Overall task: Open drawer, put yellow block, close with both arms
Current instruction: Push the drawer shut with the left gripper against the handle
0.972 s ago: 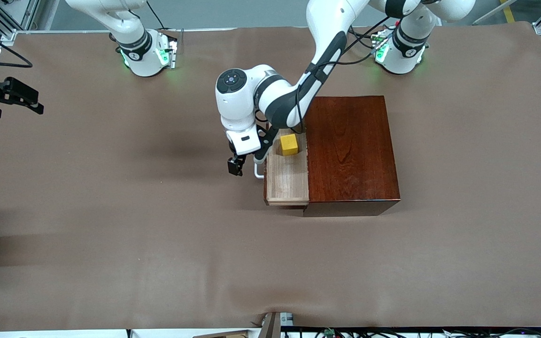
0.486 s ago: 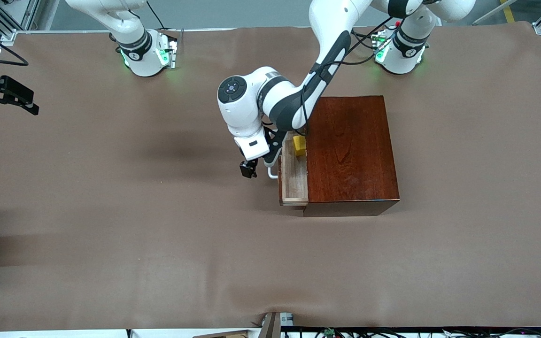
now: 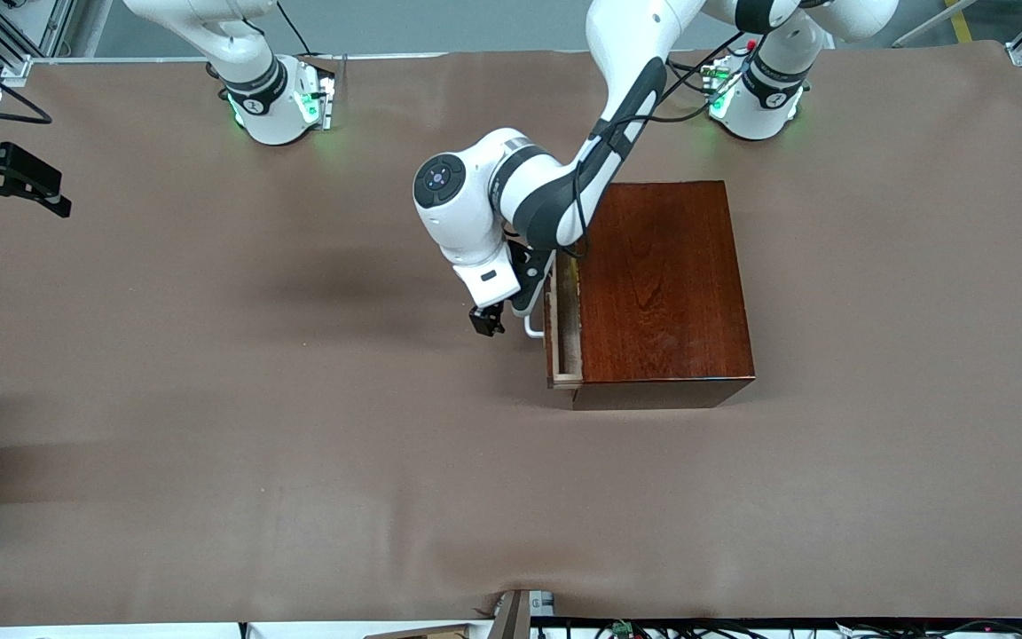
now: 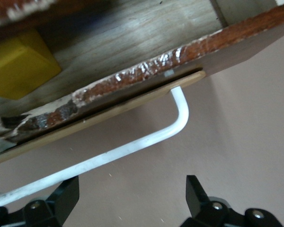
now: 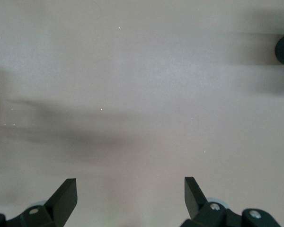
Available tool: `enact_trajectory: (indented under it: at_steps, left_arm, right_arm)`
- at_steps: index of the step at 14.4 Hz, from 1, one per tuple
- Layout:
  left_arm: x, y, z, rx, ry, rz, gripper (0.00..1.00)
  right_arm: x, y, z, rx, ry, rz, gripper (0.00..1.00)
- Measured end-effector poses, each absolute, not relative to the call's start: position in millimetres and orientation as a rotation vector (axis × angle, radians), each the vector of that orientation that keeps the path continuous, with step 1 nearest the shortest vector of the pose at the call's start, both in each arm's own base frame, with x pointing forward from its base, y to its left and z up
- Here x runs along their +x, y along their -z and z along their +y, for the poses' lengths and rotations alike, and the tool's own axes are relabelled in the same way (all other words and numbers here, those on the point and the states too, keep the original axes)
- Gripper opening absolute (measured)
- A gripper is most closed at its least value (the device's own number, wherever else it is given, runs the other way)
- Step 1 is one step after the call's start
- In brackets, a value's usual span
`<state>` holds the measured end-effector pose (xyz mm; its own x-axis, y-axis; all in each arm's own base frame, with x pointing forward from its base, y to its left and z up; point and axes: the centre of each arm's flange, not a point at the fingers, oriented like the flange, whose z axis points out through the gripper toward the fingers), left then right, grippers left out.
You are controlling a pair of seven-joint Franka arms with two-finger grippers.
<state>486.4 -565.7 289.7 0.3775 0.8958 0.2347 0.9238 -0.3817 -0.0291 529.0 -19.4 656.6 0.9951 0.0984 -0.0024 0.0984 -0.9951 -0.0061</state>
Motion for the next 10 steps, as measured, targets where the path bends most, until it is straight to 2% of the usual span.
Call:
enact_trajectory:
  at_steps: [10]
  left_arm:
    - [490, -284, -545, -2.364, 0.248, -1.623, 1.0]
  right_arm:
    - [535, -660, -21, -3.143, 0.009, -0.173, 1.0]
